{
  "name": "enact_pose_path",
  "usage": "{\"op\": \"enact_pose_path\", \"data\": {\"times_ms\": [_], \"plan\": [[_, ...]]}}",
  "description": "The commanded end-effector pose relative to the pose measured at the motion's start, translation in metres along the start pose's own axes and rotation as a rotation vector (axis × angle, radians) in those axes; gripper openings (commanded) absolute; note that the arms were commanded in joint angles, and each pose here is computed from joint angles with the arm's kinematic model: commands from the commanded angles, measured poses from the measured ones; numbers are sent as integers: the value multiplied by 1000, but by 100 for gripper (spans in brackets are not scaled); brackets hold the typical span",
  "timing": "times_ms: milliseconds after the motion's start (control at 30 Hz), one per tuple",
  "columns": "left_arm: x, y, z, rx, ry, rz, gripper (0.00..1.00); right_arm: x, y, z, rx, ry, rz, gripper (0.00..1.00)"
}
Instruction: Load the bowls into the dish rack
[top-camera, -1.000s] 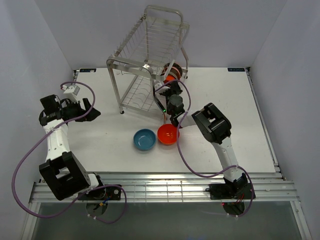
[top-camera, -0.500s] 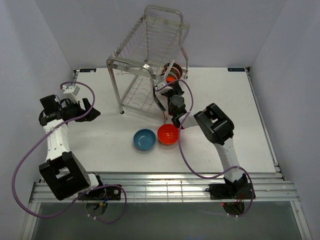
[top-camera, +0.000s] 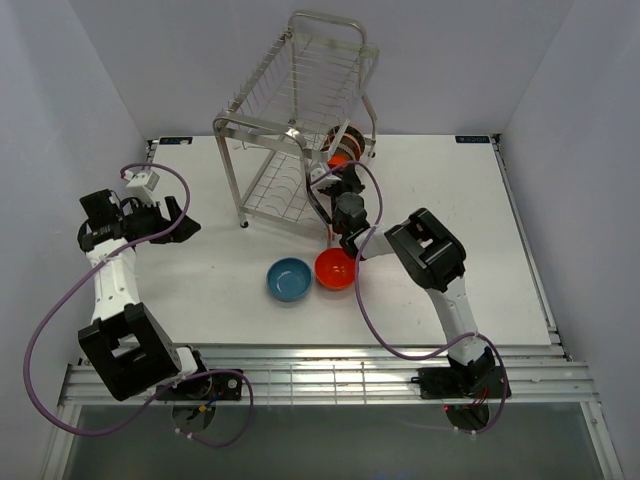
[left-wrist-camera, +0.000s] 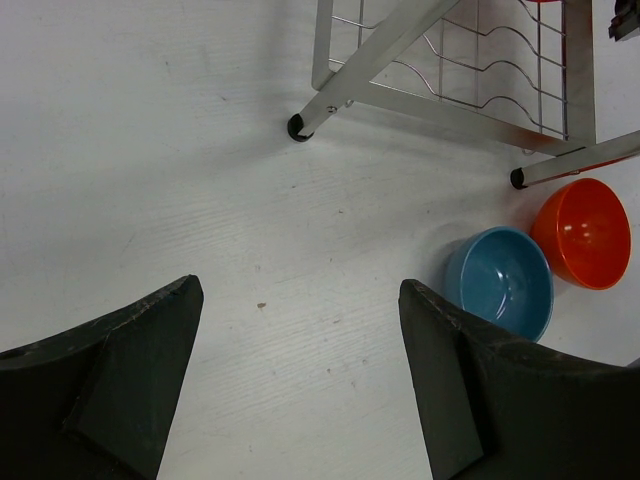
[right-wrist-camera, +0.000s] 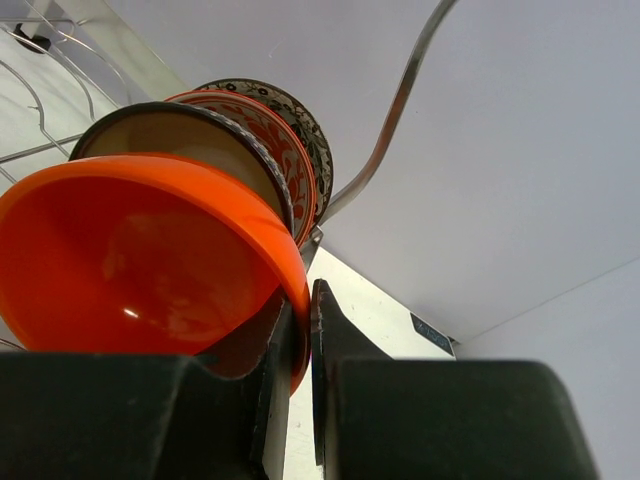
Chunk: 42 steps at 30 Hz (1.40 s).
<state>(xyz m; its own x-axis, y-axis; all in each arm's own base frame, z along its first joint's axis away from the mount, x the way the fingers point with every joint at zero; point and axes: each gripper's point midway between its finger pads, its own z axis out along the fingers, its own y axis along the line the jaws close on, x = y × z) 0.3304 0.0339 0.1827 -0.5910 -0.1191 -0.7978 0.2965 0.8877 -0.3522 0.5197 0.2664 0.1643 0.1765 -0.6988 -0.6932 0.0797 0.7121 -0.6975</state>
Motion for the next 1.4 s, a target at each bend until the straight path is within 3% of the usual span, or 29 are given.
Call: {"op": "enact_pose_path", "data": {"times_ms": [0,567,767,1067,1367], "plan": [[-9,-2,-6,-6,-28,37,90,-32,-30,6,111,-79,128,9],[-12,-1,-7,-8,-32,37,90,-28,-13,5,39,-74,128,17],[-13,-1,-7,-12,-32,41,90,-29,-10,4,6,-74,135,34],[-15,-2,-7,-7,-35,37,90,-38,-24,-2,-7,-78,167,43],[-19,-5,-9,2,-44,29,90,-50,-43,-15,-50,-85,211,62]]}}
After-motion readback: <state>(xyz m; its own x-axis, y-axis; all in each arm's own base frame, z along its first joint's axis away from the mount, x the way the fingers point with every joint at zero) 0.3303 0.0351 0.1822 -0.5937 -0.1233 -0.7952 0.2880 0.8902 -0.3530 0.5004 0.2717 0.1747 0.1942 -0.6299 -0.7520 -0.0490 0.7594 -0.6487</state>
